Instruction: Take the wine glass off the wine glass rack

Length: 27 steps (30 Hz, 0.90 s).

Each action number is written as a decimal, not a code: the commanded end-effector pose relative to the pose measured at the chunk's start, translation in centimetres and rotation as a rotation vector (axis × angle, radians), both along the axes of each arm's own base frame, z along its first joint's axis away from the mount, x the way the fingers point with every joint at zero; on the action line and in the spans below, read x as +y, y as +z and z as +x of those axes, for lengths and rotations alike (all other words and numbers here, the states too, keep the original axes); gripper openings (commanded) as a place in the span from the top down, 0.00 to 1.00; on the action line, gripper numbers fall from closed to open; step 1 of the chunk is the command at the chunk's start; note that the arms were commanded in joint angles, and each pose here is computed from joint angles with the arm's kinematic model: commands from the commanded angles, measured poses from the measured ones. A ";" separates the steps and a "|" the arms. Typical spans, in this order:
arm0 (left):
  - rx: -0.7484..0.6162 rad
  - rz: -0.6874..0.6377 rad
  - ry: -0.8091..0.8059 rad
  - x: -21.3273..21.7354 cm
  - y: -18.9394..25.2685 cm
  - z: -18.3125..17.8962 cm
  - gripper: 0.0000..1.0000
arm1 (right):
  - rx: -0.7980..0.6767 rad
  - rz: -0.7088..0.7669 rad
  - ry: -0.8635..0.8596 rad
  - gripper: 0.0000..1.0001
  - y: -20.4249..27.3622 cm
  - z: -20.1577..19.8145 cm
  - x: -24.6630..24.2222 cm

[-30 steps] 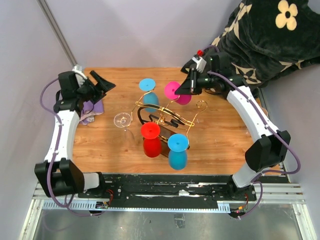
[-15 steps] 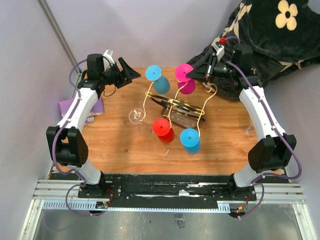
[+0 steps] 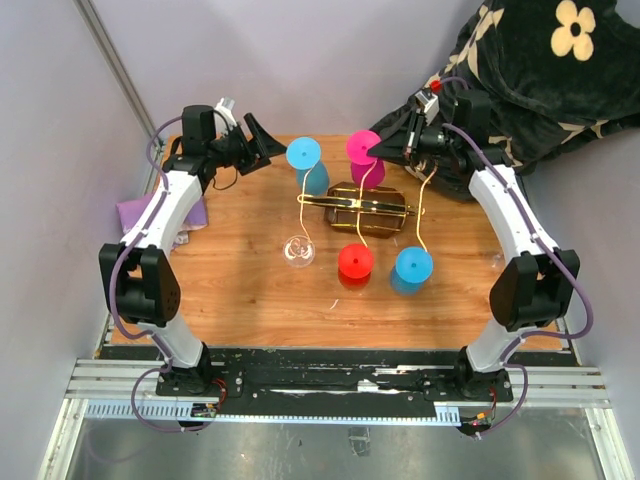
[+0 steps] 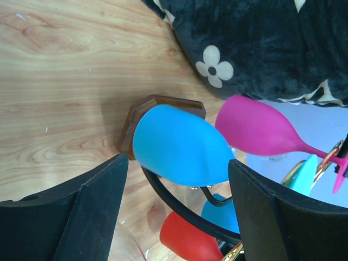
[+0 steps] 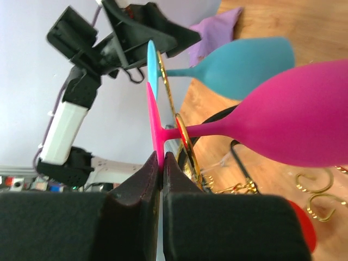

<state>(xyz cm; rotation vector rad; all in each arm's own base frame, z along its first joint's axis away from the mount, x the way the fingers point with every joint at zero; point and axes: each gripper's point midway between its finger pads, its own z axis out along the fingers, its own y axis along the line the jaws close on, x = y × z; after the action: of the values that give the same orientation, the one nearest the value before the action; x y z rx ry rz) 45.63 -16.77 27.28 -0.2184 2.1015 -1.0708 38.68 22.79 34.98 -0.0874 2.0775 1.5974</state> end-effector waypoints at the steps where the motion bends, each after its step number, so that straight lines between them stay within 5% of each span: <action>1: -0.043 0.015 -0.021 -0.2 1.4 0.5 0.20 | 0.014 -0.061 -0.063 0.99 -2.2 2.4 -1.2; 27: -0.042 0.061 -0.003 0.3 0.9 1.5 0.18 | 0.261 -0.147 -0.106 0.99 -11.5 13.2 0.3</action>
<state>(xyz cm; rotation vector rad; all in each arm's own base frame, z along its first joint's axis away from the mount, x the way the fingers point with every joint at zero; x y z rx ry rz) 46.83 -16.29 26.87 -0.2053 2.1236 -1.0070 53.18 22.12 30.34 0.0560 2.0907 1.4169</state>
